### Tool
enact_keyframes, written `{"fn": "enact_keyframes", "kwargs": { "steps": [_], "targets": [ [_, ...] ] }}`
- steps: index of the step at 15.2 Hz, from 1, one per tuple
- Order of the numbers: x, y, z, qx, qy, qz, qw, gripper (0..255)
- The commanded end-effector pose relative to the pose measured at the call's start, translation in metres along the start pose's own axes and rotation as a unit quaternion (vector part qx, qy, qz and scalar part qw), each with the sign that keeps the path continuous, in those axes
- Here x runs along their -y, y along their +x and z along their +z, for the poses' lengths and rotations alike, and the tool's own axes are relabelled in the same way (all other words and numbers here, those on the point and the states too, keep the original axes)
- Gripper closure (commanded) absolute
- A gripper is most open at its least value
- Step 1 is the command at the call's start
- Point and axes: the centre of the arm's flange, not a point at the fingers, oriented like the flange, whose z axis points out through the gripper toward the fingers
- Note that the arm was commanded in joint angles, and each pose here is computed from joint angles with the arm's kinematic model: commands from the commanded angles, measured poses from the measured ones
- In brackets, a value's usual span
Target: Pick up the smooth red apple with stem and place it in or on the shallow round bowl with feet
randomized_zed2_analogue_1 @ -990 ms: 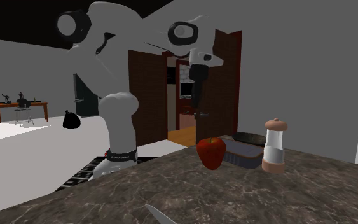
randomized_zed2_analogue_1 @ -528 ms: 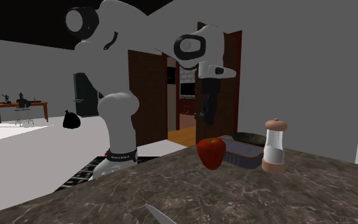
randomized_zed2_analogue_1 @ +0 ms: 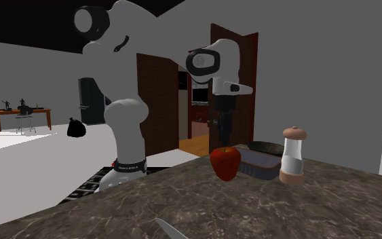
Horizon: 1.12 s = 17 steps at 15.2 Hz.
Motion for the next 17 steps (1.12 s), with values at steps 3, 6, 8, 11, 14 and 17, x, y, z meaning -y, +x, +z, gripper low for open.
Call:
{"fn": "enact_keyframes", "kwargs": {
  "steps": [3, 6, 8, 11, 14, 17],
  "targets": [
    [0.0001, -0.0001, 0.0019, 0.0, 0.0, 0.0, 1.0, 0],
    [0.0001, -0.0002, 0.0018, 0.0, 0.0, 0.0, 1.0, 0],
    [0.0001, -0.0002, 0.0018, 0.0, 0.0, 0.0, 1.0, 255],
    [0.0001, -0.0002, 0.0018, 0.0, 0.0, 0.0, 1.0, 255],
    [0.0001, -0.0002, 0.0018, 0.0, 0.0, 0.0, 1.0, 255],
    [-0.0003, -0.0003, -0.0034, 0.0, 0.0, 0.0, 1.0, 255]
  ]
}}
